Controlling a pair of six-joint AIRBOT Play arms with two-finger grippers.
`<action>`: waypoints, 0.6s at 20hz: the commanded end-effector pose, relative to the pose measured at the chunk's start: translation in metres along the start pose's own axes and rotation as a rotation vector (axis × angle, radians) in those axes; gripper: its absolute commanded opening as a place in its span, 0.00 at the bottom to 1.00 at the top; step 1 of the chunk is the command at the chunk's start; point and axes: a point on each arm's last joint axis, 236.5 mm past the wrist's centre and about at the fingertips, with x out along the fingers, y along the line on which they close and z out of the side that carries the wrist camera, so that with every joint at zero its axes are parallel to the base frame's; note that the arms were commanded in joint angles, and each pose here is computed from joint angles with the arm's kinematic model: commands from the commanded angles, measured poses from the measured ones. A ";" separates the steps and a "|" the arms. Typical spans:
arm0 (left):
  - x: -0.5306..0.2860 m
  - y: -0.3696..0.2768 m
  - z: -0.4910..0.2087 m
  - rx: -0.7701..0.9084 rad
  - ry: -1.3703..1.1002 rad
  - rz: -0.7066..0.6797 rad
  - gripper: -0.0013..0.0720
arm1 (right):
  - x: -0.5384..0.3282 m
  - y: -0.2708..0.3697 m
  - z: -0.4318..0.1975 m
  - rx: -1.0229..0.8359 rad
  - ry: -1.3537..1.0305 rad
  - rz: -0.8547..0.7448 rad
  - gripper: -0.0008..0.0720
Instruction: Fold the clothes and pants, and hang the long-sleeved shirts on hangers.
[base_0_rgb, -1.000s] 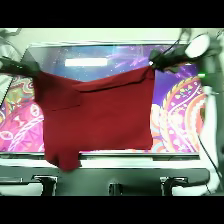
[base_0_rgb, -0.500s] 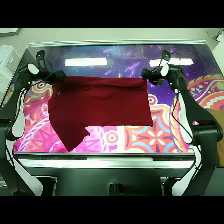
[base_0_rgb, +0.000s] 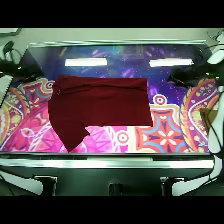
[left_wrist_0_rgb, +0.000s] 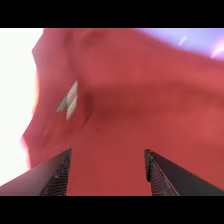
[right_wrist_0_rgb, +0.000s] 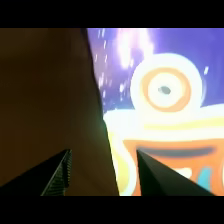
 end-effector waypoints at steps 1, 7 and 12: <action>-0.041 0.053 -0.079 -0.136 0.155 0.087 0.70 | -0.016 0.010 -0.057 -0.066 0.172 0.174 0.66; -0.025 0.062 -0.213 -0.322 0.111 -0.145 0.72 | 0.035 0.035 -0.138 0.056 0.351 0.452 0.53; 0.017 0.074 -0.253 -0.452 0.051 -0.229 0.72 | 0.029 0.042 -0.147 0.056 0.348 0.473 0.53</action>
